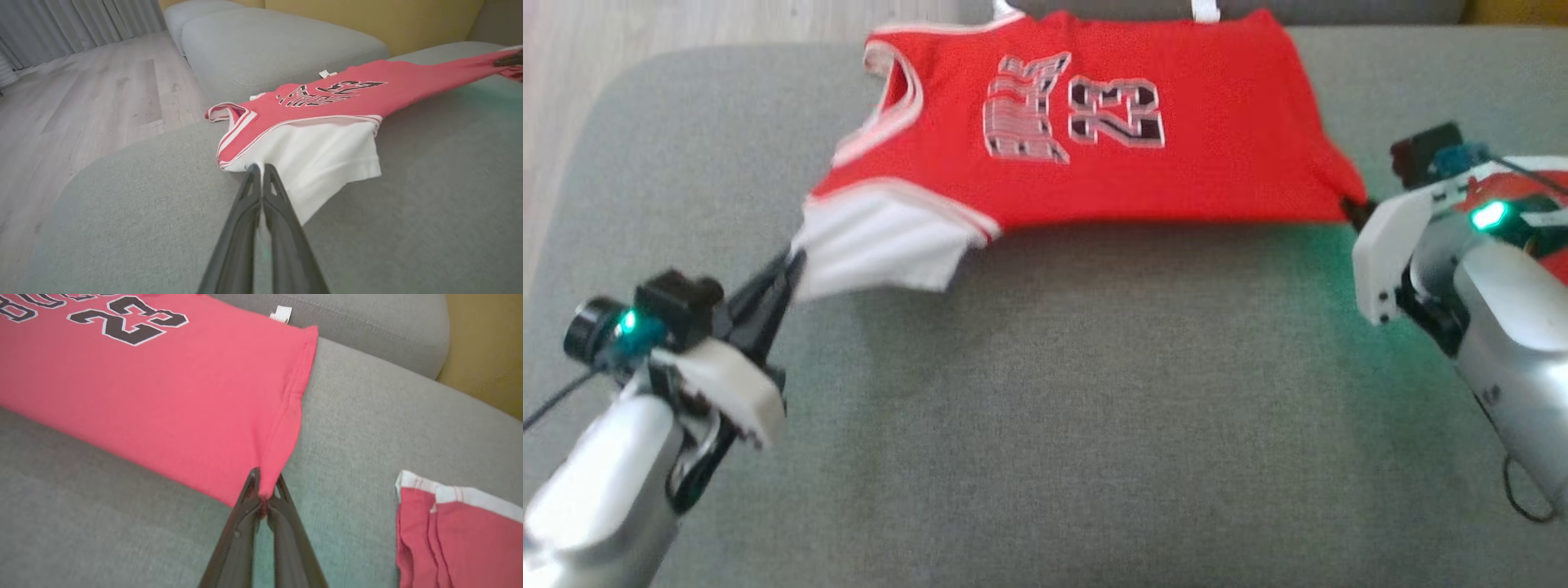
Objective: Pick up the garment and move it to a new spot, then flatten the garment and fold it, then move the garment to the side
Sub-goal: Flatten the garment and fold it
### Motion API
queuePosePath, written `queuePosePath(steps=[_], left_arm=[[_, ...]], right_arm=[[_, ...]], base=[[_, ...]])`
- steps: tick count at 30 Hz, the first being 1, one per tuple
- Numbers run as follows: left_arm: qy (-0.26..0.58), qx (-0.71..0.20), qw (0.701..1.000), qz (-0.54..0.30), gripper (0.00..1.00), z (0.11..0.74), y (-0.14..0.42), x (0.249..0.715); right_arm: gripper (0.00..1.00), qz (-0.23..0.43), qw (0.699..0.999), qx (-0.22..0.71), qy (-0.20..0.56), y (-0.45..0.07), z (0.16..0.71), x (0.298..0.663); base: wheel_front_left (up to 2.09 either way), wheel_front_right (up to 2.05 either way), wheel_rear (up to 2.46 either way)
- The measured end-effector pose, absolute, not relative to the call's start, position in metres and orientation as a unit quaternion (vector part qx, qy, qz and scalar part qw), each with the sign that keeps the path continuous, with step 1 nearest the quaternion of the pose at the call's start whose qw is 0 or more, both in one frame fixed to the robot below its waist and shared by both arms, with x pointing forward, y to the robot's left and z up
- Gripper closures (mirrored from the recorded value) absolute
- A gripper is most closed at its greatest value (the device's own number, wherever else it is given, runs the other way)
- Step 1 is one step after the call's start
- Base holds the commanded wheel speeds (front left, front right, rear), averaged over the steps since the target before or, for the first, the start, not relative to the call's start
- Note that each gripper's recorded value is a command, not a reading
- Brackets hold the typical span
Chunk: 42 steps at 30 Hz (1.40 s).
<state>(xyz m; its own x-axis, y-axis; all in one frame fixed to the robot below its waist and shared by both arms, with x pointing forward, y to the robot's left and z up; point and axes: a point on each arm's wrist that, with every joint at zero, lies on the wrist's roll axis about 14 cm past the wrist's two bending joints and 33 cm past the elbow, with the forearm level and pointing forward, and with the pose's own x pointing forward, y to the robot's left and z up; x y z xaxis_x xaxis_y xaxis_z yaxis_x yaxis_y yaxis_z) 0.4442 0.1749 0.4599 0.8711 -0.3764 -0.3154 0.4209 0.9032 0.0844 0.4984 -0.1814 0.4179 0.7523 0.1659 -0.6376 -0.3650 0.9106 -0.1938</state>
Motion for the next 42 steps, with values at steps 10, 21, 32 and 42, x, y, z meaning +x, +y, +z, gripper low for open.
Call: queuePosePath(steps=[10,21,32,42], left_arm=[[0.216,0.087,0.940,-0.250,1.00,0.452,0.170,0.371],[0.250,0.078,0.928,-0.264,1.00,0.459,0.164,0.325],[0.227,0.082,0.937,-0.252,1.00,0.470,0.163,0.371],[0.235,0.100,0.935,-0.244,1.00,0.470,0.168,0.420]], right_arm=[[1.00,0.173,0.885,-0.136,0.410,-0.193,0.413,0.431],[1.00,0.201,0.861,-0.086,0.459,-0.197,0.414,0.379],[1.00,0.195,0.880,-0.052,0.430,-0.193,0.417,0.403],[1.00,0.176,0.899,-0.030,0.401,-0.191,0.426,0.442]], base=[[0.00,0.00,0.00],[0.00,0.00,0.00],[0.00,0.00,0.00],[0.00,0.00,0.00]])
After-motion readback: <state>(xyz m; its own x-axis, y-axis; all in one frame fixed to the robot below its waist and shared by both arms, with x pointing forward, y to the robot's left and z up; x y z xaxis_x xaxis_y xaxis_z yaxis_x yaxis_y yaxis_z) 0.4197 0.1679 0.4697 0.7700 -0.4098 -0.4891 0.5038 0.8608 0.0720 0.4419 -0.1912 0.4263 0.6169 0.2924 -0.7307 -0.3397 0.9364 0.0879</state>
